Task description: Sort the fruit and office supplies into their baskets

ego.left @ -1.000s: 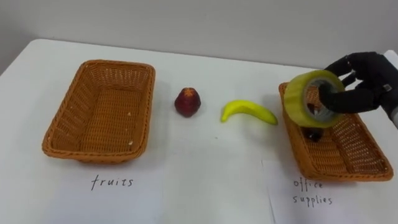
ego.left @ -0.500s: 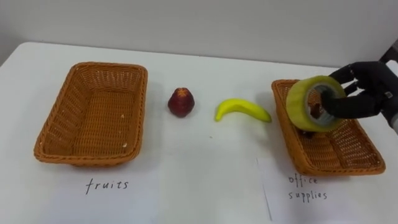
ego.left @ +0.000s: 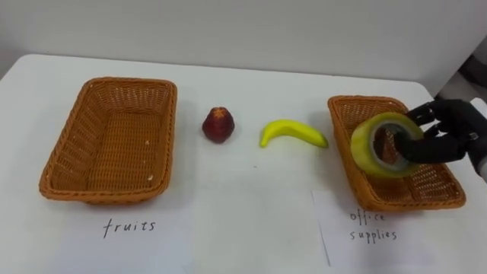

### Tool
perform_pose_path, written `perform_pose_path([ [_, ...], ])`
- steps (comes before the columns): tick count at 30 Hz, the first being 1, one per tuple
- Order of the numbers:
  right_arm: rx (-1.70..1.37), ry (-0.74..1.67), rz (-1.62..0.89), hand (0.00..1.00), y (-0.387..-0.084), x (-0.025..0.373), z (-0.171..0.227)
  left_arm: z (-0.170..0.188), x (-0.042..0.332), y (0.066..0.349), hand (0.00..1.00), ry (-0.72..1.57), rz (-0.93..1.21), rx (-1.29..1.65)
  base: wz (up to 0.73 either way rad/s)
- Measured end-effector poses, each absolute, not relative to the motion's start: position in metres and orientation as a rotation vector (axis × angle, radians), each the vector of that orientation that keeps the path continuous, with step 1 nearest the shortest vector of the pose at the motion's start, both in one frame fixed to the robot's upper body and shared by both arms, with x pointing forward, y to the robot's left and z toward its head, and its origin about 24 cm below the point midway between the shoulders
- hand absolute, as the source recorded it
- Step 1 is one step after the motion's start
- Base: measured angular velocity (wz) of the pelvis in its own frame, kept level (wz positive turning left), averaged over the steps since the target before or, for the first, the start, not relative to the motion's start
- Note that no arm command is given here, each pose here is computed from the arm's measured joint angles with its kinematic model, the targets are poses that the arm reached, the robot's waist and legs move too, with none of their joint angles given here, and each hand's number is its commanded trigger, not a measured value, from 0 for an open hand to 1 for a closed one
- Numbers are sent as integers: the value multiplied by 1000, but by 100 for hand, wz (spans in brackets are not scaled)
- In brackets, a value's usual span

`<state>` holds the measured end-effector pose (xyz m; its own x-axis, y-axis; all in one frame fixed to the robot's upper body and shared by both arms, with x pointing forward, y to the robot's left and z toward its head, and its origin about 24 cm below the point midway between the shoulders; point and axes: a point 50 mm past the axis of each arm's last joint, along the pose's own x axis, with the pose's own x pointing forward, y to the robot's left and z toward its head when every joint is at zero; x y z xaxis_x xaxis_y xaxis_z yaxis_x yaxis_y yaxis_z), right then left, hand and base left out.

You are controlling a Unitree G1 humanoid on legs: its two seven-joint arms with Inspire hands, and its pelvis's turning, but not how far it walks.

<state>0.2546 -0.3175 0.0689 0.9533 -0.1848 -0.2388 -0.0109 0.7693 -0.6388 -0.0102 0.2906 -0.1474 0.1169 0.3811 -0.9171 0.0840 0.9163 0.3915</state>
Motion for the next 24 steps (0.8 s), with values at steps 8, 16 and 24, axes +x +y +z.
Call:
perform_pose_path([
  [8, -691, 297, -109, 100, -318, 254, 68, -148, -11, 290, 0, 1453, 226, 389, 0],
  [16, -688, 319, -113, 1, -320, 253, 64, -149, -10, 290, 0, 1468, 227, 384, 0],
  [24, -685, 329, -114, 0, -321, 252, 61, -149, -10, 290, 0, 1469, 227, 384, 0],
])
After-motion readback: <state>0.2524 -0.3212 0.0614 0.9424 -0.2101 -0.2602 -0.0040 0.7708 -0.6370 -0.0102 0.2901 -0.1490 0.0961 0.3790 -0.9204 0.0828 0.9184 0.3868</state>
